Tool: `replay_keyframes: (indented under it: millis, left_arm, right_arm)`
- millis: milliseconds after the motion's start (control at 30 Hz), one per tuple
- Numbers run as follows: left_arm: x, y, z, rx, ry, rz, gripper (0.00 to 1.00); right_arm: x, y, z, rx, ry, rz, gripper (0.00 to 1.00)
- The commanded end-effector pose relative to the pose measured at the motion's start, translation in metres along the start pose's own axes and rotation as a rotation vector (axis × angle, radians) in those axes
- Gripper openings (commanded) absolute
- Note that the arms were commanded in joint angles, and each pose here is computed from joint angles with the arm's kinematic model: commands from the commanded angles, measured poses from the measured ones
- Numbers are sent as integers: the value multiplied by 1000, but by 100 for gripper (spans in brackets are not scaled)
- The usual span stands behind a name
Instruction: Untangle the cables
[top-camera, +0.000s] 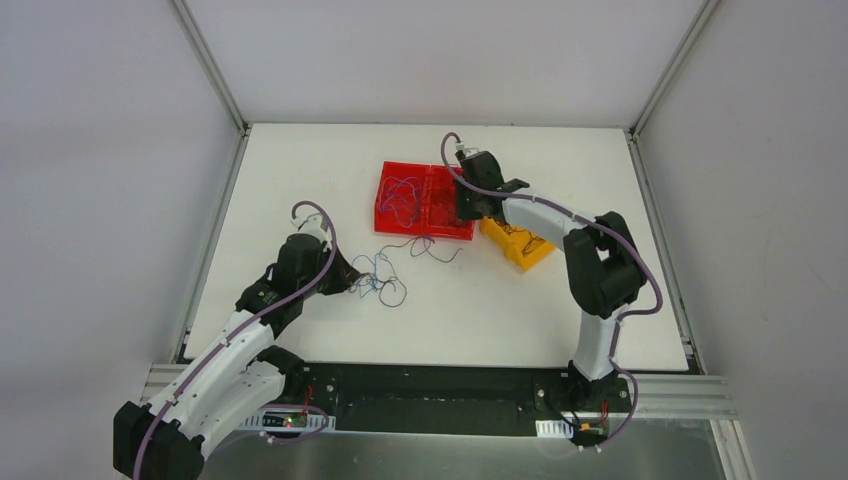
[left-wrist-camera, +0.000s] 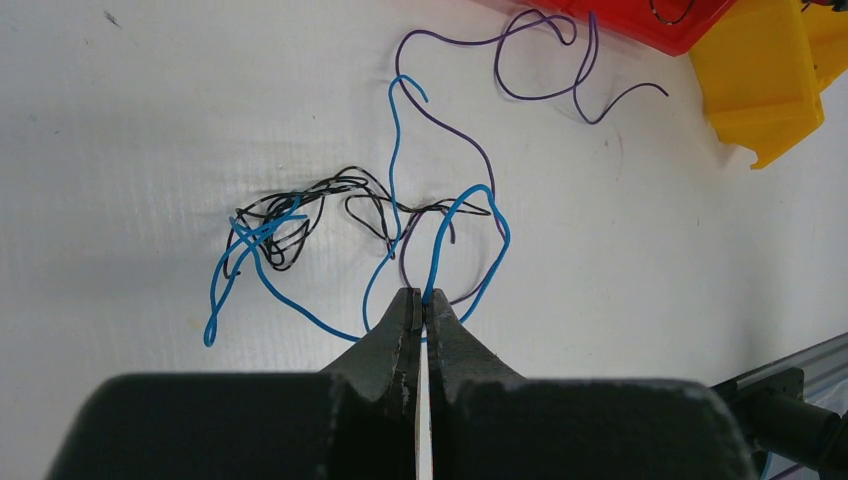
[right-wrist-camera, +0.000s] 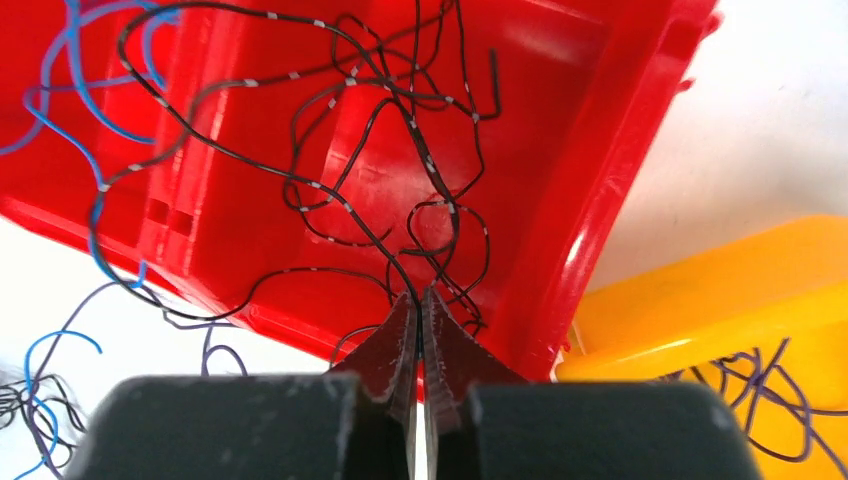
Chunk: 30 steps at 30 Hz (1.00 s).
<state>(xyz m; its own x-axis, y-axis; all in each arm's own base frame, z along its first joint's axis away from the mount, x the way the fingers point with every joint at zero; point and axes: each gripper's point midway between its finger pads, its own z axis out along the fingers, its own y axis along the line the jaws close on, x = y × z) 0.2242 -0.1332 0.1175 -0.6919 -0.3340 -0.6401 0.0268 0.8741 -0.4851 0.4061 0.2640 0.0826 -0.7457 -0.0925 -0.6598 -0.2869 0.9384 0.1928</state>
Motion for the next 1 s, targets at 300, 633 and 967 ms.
replay_keyframes:
  millis: [300,633,967]
  left_arm:
    - [-13,-17,-5,68,-30,34,0]
    - [-11,-18,-5,73,-24,37,0]
    - [-12,-21,-7,91,-26,37,0]
  right_arm:
    - [42,6,18,35,254,42,0]
    - [44,9,25,55,310,45,0]
    - [-33,12,-25,118,156,16,27]
